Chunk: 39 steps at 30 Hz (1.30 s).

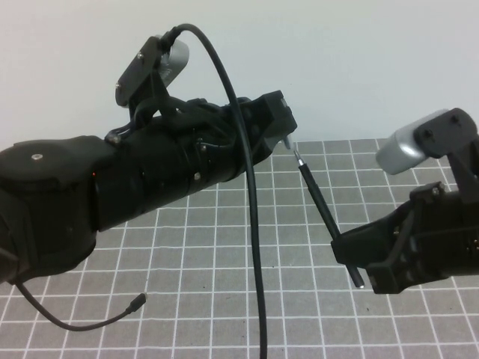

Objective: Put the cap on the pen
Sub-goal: Put the cap on the pen

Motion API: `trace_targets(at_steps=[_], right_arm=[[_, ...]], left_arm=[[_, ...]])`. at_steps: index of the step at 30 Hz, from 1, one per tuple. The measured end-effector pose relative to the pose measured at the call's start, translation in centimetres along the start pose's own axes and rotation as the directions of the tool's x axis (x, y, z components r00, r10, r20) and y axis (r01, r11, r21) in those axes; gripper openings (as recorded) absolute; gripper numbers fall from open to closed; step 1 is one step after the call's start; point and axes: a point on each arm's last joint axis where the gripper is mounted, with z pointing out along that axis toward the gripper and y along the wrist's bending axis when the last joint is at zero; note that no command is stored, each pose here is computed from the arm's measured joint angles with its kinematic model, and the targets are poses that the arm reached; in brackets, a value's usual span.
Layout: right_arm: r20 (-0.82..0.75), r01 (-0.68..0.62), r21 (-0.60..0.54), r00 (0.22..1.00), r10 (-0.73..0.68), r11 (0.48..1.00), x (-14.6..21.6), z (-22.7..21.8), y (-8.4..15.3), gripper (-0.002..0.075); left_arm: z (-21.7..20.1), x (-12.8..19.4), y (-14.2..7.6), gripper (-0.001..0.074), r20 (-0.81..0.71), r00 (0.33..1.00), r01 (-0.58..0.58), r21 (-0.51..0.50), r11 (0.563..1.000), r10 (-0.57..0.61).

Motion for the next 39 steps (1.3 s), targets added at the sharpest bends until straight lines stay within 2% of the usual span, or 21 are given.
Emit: trace_targets(at_steps=[19, 39], right_arm=[[0.062, -0.004, 0.019, 0.998, 0.002, 1.000, -0.75, 0.45, -0.31, 0.0055], [0.007, -0.003, -0.012, 1.000, 0.003, 1.000, -0.24, 0.46, -0.02, 0.0055]], left_arm=[[0.00, 0.15, -0.15, 0.0076, -0.016, 1.000, -0.019, 0.017, 1.000, 0.019], [0.00, -0.11, 0.11, 0.0076, 0.011, 1.000, -0.020, -0.012, 1.000, 0.020]])
